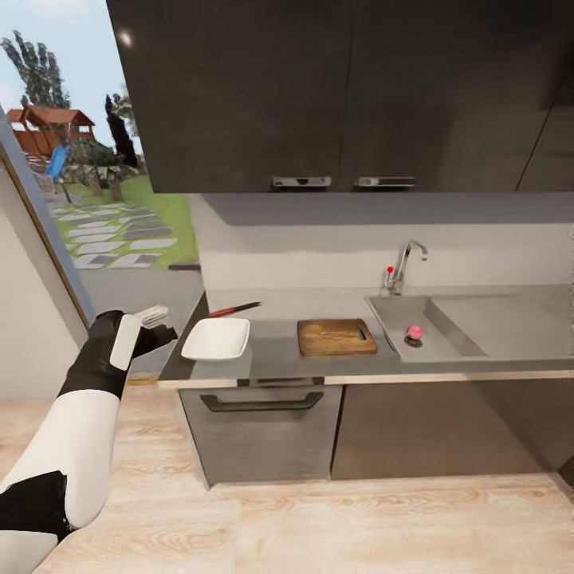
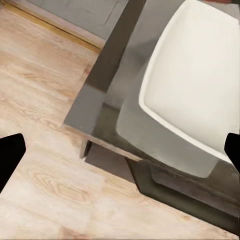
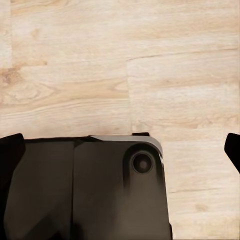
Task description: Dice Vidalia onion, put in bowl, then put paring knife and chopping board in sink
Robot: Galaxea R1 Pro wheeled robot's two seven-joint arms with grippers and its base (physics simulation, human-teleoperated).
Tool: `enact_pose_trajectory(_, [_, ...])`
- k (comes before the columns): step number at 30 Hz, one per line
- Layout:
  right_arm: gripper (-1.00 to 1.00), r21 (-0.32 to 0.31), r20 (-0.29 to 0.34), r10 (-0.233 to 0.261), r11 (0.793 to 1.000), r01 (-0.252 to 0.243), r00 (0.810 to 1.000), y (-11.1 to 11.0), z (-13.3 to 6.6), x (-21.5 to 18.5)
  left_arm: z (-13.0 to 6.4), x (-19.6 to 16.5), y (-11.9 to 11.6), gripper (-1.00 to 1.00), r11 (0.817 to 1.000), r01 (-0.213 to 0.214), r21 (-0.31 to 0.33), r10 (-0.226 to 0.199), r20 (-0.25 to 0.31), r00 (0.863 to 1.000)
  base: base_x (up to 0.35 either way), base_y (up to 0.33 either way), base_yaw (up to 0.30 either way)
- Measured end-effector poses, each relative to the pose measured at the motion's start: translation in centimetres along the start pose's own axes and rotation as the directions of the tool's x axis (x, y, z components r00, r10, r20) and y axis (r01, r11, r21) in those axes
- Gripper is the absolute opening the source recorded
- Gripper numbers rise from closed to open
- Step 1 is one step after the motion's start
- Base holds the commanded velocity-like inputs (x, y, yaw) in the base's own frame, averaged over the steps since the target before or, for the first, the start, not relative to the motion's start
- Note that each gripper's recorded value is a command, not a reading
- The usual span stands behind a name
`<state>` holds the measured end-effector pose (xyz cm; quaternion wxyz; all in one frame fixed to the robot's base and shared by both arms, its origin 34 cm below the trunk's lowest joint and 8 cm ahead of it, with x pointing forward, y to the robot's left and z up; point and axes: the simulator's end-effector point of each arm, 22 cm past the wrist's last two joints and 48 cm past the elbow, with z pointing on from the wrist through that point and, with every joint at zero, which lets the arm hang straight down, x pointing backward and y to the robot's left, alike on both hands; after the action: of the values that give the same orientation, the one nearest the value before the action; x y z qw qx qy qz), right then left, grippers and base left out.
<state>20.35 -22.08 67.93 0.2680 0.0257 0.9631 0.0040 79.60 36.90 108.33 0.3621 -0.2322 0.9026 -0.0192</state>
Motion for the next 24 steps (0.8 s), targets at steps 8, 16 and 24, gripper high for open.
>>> enact_pose_trajectory(8, [1.0, 0.001, 0.006, 0.0, 1.0, 0.0, 1.0, 0.0, 0.0, -0.1, -0.9, -1.3, -0.4, 1.0, 1.0, -0.003, 0.009, 0.002, 0.038, 0.999, -0.113, -0.082, 0.0])
enact_pose_trajectory(16, [1.0, -0.004, 0.227, 0.001, 1.0, 0.0, 0.974, -0.2, 0.5, -7.8, -2.3, -1.7, -4.6, 1.0, 0.995, -0.088, 0.046, 0.084, 0.084, 0.993, -0.004, -0.18, 0.0])
enact_pose_trajectory(24, [1.0, -0.019, 0.373, -0.026, 0.999, 0.036, 0.927, 0.5, 0.3, -12.0, -5.4, -3.4, -9.3, 1.0, 0.985, -0.134, 0.108, 0.114, 0.174, 0.978, 0.0, -0.007, 0.0])
